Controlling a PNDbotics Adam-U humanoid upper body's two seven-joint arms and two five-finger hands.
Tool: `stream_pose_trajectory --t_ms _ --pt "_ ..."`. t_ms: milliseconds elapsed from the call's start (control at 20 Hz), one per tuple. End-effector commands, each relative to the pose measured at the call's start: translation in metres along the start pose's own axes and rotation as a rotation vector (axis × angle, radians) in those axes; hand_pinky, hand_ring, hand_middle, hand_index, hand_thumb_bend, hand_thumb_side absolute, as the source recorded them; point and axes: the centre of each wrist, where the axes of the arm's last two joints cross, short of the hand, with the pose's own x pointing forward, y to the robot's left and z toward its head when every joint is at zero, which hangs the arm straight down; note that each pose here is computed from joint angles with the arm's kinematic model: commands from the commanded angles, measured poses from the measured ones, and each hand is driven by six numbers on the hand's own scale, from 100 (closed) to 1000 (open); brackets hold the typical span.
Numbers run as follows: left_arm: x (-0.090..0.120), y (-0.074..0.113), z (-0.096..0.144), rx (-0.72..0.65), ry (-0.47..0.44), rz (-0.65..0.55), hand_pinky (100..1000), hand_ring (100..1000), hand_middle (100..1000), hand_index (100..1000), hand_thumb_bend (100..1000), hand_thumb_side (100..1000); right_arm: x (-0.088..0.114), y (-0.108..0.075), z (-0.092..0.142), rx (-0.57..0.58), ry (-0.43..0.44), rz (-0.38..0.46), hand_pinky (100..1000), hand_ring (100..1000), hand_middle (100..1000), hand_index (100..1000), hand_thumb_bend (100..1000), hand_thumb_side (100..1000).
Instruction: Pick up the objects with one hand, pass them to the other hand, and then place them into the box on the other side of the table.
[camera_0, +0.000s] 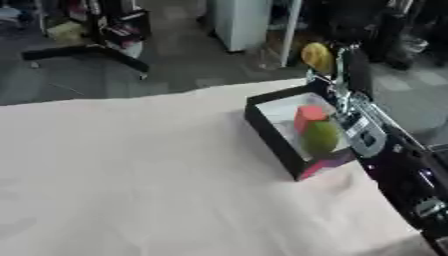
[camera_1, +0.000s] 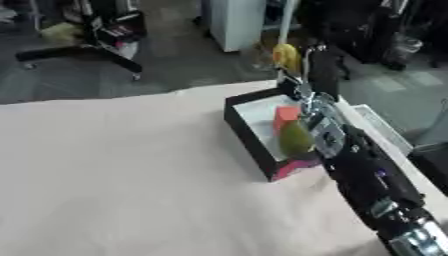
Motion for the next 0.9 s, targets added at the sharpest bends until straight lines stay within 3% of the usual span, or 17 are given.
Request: stream_pose_trajectory --t_ms 50,100,200,300,400,650,900 --pt "0.017 0.003 0.003 0.08 -0.062 0.029 558 576 551 688 1000 733 -0.034 0.012 -0.01 0.11 0.115 0.11 393 464 445 563 100 187" --pt "0.019 0.0 0.005 0.087 -0.069 0.04 559 577 552 690 1000 734 -0.041 0.019 -0.008 0.176 0.126 0.167 507 548 543 751 236 381" --pt "0.022 -0.004 0.008 0.091 -0.079 0.049 561 579 553 692 1000 738 -0.052 0.025 -0.007 0.264 0.137 0.272 609 633 625 889 431 507" --pt "0.023 -0.006 0.012 0.096 -0.081 0.048 562 580 554 694 1000 738 -0.058 0.025 -0.007 0.305 0.144 0.345 699 713 695 944 574 575" --pt "0.023 -0.005 0.015 0.104 -0.074 0.042 562 581 554 694 1000 737 -0.06 0.022 -0.009 0.329 0.139 0.389 751 757 744 977 650 592" --pt "0.019 -0.003 0.02 0.126 -0.052 0.036 563 585 557 696 1000 735 -0.058 0.005 -0.019 0.409 0.059 0.47 935 907 908 1000 719 585" --pt "0.016 0.0 0.024 0.145 -0.038 0.03 563 586 557 697 1000 730 -0.041 -0.037 -0.04 0.389 -0.027 0.473 909 895 909 1000 700 613"
